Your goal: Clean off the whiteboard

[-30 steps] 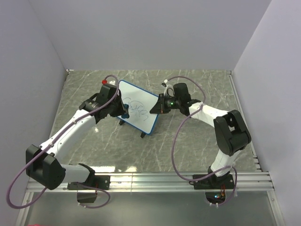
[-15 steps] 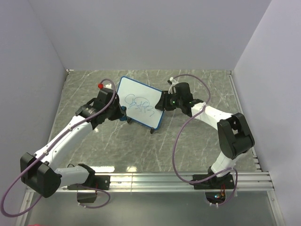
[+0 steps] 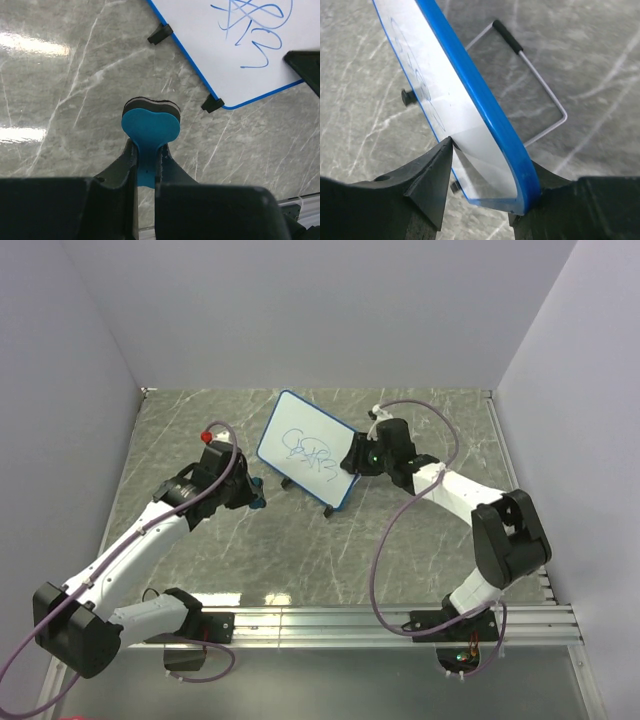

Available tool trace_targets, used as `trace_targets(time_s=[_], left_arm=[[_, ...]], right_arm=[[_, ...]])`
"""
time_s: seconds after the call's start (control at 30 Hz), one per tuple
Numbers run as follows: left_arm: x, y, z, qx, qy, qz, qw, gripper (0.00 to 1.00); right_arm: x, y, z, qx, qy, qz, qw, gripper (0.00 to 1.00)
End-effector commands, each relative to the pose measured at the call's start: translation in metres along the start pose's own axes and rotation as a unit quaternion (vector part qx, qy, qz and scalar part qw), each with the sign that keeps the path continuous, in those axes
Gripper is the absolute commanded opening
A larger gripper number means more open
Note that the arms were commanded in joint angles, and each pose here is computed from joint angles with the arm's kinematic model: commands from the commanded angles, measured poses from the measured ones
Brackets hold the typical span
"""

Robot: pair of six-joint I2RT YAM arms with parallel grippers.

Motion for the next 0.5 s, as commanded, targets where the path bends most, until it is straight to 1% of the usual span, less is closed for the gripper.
trace_targets(time_s=[0.0,0.1,0.13,0.17,0.23,0.3,0.33,0.37,0.43,0.47], left_arm=[[0.0,-0.006,-0.008,-0.01,0.022,-0.023,0.999,0.0],[0.005,-0.007,-0.012,-0.006,0.023,-0.021,1.0,0.0],[0.006,-0.007,-0.013,-0.006,0.025,-0.022,0.999,0.0],[0.008,-0.006,-0.013,-0.004,0.025,-0.021,0.999,0.0],[0.01,-0.005,-0.015,-0.003,0.029,-0.022,0.999,0.0],[0.013,-0.003,-0.016,-0.001,0.029,-0.018,0.999,0.0],[0.015,-0.003,-0.016,-0.001,0.03,-0.018,0.999,0.0],[0.017,-0.002,-0.018,-0.001,0.032,-0.016,0.999,0.0],[0.019,-0.002,-0.02,0.0,0.035,-0.017,0.999,0.0],[0.022,-0.003,-0.023,0.0,0.038,-0.017,0.999,0.0]], right_arm=[[-0.02,0.03,-0.05,0.0,0.155,0.045,0.987,0.5],[-0.027,0.031,-0.05,0.0,0.158,0.043,0.986,0.49],[-0.032,0.031,-0.049,0.001,0.156,0.038,0.987,0.45],[-0.035,0.031,-0.048,0.003,0.159,0.04,0.987,0.31],[-0.04,0.028,-0.045,0.008,0.159,0.039,0.986,0.25],[-0.047,0.029,-0.042,0.013,0.16,0.043,0.986,0.25],[-0.05,0.029,-0.041,0.015,0.158,0.042,0.986,0.27],[-0.053,0.03,-0.041,0.017,0.158,0.043,0.986,0.32],[-0.058,0.033,-0.04,0.018,0.152,0.041,0.987,0.32],[-0.059,0.034,-0.041,0.019,0.153,0.041,0.987,0.3]])
Point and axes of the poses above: each gripper's point midway between its finger pads, its own x axis out along the fingers, its own z axis along the line the jaws close on, y = z × x, the point moved 9 cm from there along -x, back along the fingers, and after that the axes turned 7 degrees about x, right-handed, at the moved point
